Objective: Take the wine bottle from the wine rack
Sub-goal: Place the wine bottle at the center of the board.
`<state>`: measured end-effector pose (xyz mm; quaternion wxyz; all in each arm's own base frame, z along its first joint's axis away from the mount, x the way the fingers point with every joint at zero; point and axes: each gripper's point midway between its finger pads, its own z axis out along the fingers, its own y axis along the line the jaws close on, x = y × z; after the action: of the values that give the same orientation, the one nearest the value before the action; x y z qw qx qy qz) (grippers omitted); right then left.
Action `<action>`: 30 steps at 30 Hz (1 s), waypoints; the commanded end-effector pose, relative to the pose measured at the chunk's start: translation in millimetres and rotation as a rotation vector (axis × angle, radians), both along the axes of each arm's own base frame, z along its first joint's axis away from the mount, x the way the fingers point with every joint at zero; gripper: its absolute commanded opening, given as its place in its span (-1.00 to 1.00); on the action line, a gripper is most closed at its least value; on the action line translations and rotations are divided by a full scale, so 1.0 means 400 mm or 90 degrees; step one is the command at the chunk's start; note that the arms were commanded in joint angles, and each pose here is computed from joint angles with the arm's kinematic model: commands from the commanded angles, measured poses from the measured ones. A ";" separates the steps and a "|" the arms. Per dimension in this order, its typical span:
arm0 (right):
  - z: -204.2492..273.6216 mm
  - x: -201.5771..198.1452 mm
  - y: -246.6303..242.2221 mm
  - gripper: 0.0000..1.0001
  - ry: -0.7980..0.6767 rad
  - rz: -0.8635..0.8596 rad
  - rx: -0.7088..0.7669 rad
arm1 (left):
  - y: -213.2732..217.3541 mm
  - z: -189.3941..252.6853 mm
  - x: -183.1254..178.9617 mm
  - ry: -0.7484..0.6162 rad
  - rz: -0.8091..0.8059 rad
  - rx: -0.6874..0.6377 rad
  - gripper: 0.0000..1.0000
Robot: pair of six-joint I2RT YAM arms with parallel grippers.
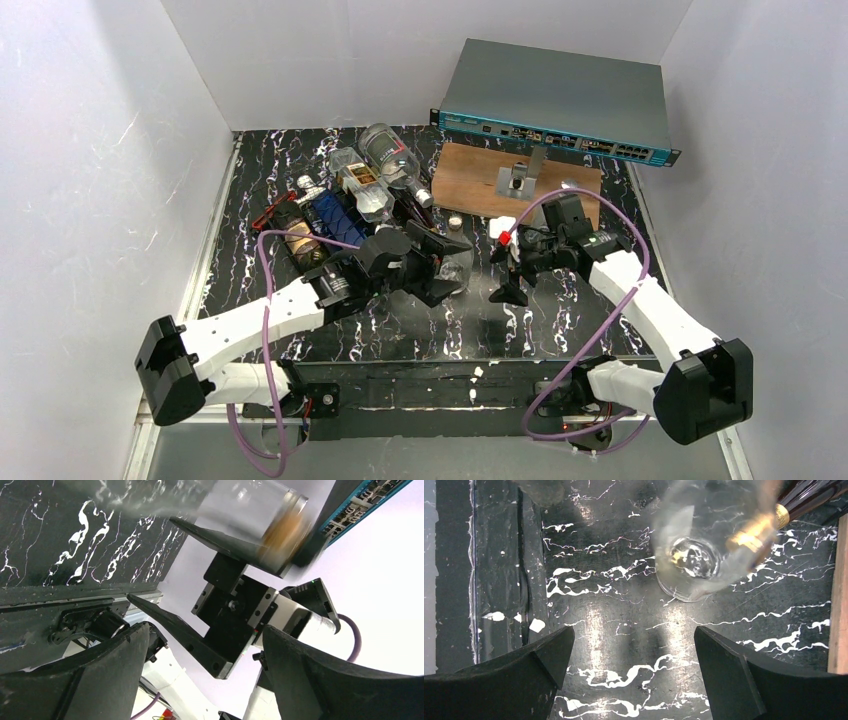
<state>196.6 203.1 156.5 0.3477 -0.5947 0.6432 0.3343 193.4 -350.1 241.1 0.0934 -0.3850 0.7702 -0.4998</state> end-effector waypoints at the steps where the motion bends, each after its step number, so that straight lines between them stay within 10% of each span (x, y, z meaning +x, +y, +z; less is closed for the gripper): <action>1: 0.054 -0.005 0.000 1.00 -0.046 0.058 0.000 | 0.011 0.010 -0.010 -0.030 -0.030 -0.007 0.68; 18: 0.200 0.073 0.027 1.00 -0.105 0.053 0.014 | 0.126 0.046 -0.034 -0.287 -0.122 0.067 0.97; 30: 0.260 0.146 0.089 1.00 -0.092 0.059 0.046 | 0.330 0.015 -0.030 -0.490 -0.271 0.480 0.97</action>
<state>246.9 223.1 239.3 0.3832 -0.6390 0.5911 0.3090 181.1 -261.3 252.6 0.3372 -0.0363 0.8469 -0.4095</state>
